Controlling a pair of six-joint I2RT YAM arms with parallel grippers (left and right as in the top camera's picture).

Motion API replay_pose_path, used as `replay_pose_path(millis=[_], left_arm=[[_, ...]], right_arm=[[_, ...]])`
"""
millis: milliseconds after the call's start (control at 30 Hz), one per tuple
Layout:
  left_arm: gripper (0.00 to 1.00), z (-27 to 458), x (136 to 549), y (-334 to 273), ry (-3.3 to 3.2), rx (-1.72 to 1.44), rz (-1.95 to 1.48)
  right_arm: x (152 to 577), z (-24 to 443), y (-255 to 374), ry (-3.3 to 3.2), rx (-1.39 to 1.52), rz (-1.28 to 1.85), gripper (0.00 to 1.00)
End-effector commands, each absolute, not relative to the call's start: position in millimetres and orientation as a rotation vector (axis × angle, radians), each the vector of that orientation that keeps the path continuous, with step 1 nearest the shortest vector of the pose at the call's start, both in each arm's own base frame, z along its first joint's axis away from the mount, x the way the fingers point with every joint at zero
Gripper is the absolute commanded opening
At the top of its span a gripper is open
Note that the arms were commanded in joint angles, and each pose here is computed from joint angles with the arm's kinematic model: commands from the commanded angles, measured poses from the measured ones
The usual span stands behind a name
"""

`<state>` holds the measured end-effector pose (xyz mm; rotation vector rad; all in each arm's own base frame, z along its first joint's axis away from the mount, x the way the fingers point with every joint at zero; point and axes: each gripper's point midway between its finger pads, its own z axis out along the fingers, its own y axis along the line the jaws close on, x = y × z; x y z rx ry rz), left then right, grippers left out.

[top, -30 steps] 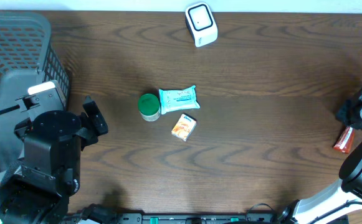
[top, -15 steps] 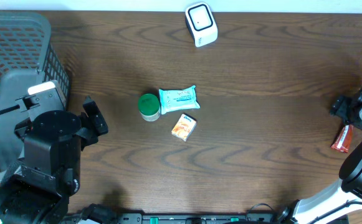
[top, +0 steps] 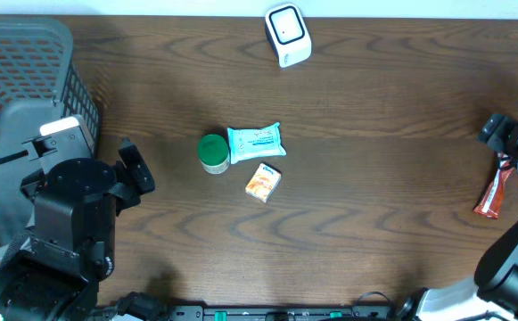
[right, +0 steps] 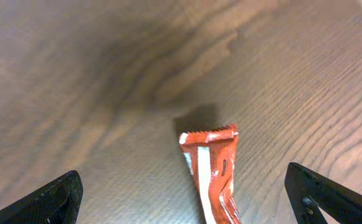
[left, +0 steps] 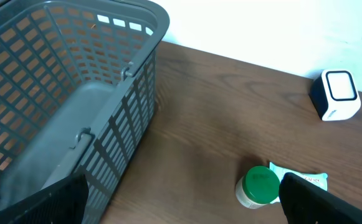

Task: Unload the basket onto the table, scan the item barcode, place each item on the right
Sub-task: 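Release the bar and move the right gripper left toward the orange pack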

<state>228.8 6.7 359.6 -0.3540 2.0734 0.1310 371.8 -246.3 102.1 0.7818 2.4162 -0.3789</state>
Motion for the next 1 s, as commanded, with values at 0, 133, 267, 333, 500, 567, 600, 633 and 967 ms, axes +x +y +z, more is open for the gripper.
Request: replay_pose_path(millis=[0, 133, 267, 333, 500, 567, 600, 633, 967], left_arm=[[0.98, 360.0, 228.5, 9.7, 2.067, -0.366, 0.145], [0.98, 360.0, 228.5, 9.7, 2.067, -0.366, 0.145], [0.98, 360.0, 228.5, 9.7, 2.067, -0.366, 0.145], [0.98, 360.0, 228.5, 9.7, 2.067, -0.366, 0.145], [0.98, 360.0, 228.5, 9.7, 2.067, -0.366, 0.145], [0.98, 360.0, 228.5, 9.7, 2.067, -0.366, 0.145], [0.98, 360.0, 228.5, 9.7, 2.067, -0.366, 0.145], [0.98, 360.0, 228.5, 9.7, 2.067, -0.366, 0.145], [0.98, 360.0, 228.5, 9.7, 2.067, -0.366, 0.145]], right_arm=[[382.2, 124.7, -236.2, 2.362, 0.754, -0.339, 0.99], [384.2, 134.2, -231.1, 2.347, 0.735, -0.337, 0.99], [385.6, 141.9, -226.7, 2.333, 0.719, -0.331, 0.99], [386.9, 147.3, -223.6, 2.323, 0.707, -0.329, 0.99], [391.8, 161.1, -210.8, 2.302, 0.664, -0.316, 0.99], [393.7, 167.2, -204.3, 2.293, 0.644, -0.311, 0.99], [395.2, 171.9, -199.3, 2.286, 0.629, -0.307, 0.99], [396.1, 175.9, -195.4, 2.28, 0.617, -0.304, 0.99], [397.0, 203.1, -138.4, 2.276, 0.507, -0.226, 0.99]])
